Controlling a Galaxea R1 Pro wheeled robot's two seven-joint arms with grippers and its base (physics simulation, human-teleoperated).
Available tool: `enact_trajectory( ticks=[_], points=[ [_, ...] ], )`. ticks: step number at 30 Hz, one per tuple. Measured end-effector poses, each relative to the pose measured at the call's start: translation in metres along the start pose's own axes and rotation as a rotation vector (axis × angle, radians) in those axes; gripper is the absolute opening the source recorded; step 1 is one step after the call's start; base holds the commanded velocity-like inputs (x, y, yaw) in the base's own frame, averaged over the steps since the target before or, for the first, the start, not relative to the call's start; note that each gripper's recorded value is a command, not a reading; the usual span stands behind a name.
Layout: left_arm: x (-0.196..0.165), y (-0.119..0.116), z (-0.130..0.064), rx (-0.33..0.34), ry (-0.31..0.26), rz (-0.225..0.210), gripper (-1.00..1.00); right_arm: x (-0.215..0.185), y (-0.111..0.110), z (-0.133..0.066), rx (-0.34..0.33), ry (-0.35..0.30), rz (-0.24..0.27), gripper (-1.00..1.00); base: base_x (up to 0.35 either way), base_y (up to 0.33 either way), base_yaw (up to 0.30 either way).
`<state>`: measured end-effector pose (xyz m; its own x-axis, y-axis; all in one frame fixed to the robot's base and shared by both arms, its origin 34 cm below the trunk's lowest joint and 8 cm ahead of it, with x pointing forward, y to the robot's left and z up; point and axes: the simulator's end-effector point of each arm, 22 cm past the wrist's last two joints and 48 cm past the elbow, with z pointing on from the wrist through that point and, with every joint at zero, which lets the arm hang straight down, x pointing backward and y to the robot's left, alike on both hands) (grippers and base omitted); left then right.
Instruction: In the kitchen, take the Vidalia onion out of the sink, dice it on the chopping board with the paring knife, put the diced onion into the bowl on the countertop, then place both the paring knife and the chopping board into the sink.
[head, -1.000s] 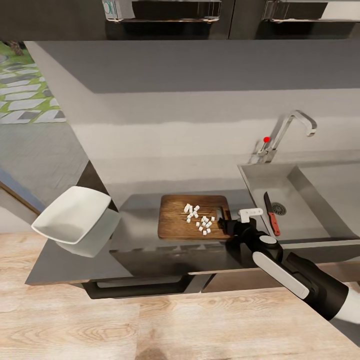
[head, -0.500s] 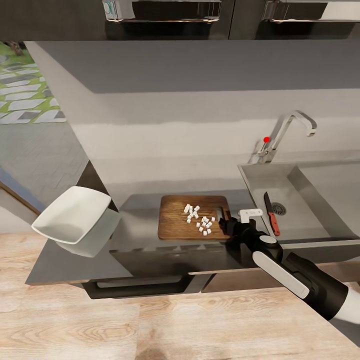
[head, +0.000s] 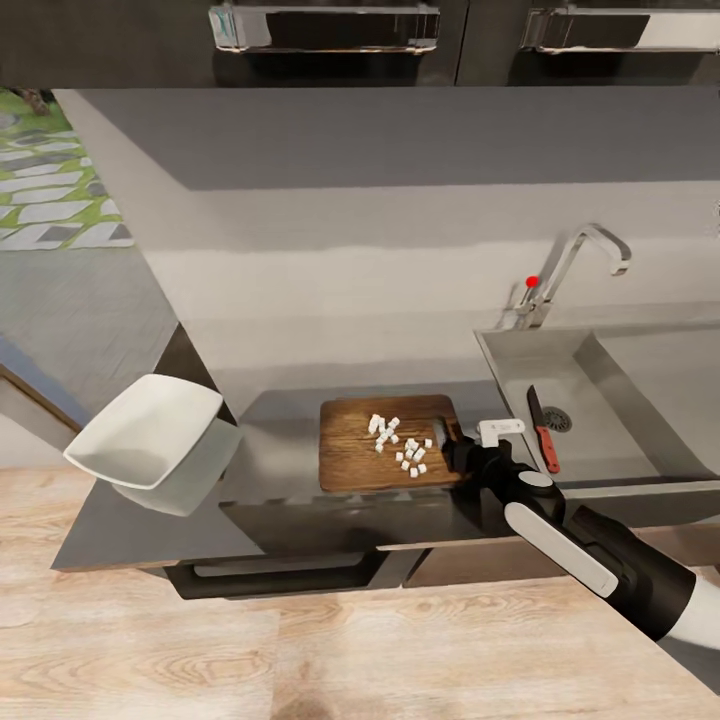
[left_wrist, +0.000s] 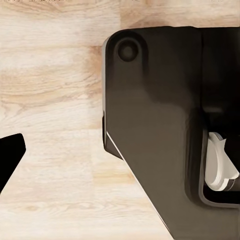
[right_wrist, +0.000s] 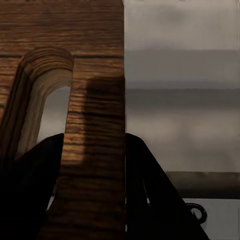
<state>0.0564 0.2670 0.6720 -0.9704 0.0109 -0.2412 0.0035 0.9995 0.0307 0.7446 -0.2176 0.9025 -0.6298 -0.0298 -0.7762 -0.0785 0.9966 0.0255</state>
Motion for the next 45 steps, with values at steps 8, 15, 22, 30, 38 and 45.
enact_trajectory(
  ticks=[8,15,22,30,38,45],
  points=[
    [-0.004,0.0,0.002,0.0,-0.012,0.0,1.0,-0.006,0.0,-0.004,0.0,-0.011,-0.001,-1.0,0.0,0.0,0.0],
    [-0.007,0.0,0.003,0.0,-0.023,-0.001,1.0,-0.012,0.0,-0.007,0.0,-0.022,-0.002,-1.0,0.0,0.0,0.0],
    [-0.011,0.0,0.004,0.0,-0.033,0.0,1.0,-0.018,0.0,-0.011,0.003,-0.033,-0.004,-1.0,-0.082,0.0,0.0],
    [-0.014,0.0,0.006,0.001,-0.046,-0.001,1.0,-0.013,-0.008,-0.015,0.045,0.014,-0.032,-1.0,-0.044,0.0,0.0],
    [-0.018,-0.001,0.007,0.001,-0.058,-0.001,1.0,-0.015,-0.009,-0.019,0.051,0.024,-0.018,-1.0,-0.001,0.0,0.0],
    [-0.021,-0.001,0.008,0.001,-0.066,-0.002,1.0,-0.012,-0.008,-0.022,0.048,0.05,-0.009,-1.0,0.0,0.0,0.0]
  ],
)
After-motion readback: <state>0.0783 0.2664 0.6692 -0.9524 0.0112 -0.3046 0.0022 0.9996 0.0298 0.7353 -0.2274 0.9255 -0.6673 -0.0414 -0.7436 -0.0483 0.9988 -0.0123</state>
